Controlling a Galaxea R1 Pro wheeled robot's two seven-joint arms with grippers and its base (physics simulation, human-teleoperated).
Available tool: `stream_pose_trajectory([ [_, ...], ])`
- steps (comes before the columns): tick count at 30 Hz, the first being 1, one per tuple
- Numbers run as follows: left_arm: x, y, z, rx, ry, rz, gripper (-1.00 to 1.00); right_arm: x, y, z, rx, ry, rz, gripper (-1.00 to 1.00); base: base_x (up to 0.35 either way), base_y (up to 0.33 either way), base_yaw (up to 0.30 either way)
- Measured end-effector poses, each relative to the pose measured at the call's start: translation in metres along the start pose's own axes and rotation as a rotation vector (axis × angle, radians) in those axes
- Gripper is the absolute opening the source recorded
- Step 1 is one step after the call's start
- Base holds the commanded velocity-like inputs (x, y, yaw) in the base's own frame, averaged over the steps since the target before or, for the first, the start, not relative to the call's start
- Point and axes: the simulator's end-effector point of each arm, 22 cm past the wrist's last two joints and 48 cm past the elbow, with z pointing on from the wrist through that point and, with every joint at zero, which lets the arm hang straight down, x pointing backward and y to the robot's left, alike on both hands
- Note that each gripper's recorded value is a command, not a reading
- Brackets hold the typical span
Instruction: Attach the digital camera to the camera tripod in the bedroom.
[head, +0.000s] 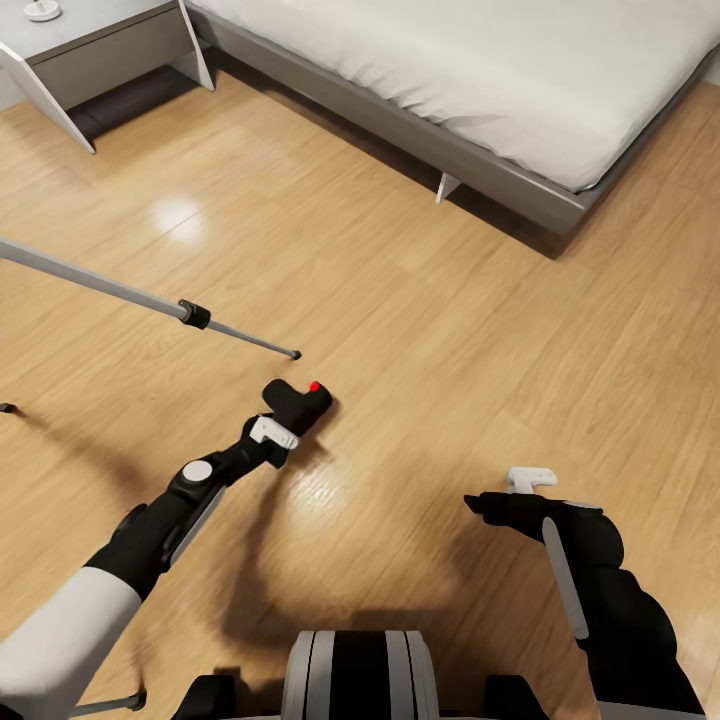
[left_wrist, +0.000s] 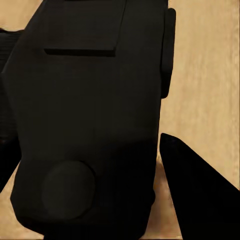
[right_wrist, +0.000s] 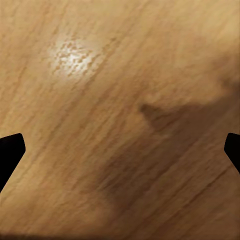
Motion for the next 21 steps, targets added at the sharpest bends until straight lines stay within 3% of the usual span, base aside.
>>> stream_pose_trajectory([
  [3,0.004,-0.021,0.002,0.069,0.024,-0.008,-1.0,0.0,0.0,0.0,0.0,0.0,0.0,1.0,0.0,0.0,0.0],
  [4,0.006,-0.036,0.003,0.118,0.04,-0.021,-1.0,0.0,0.0,0.0,0.0,0.0,0.0,1.0,0.0,0.0,0.0],
  [9,0.009,-0.079,0.005,0.24,0.102,-0.083,-1.0,0.0,0.001,0.0,-0.001,0.0,0.0,1.0,0.0,0.0,0.0],
  [15,-0.005,-0.106,0.004,0.309,0.125,-0.146,-1.0,0.0,0.001,0.0,-0.002,0.0,0.0,1.0,0.0,0.0,0.0],
  [21,-0.027,-0.118,0.002,0.349,0.085,-0.221,-1.0,0.0,0.002,0.0,-0.004,0.0,0.001,1.0,0.0,0.0,0.0],
])
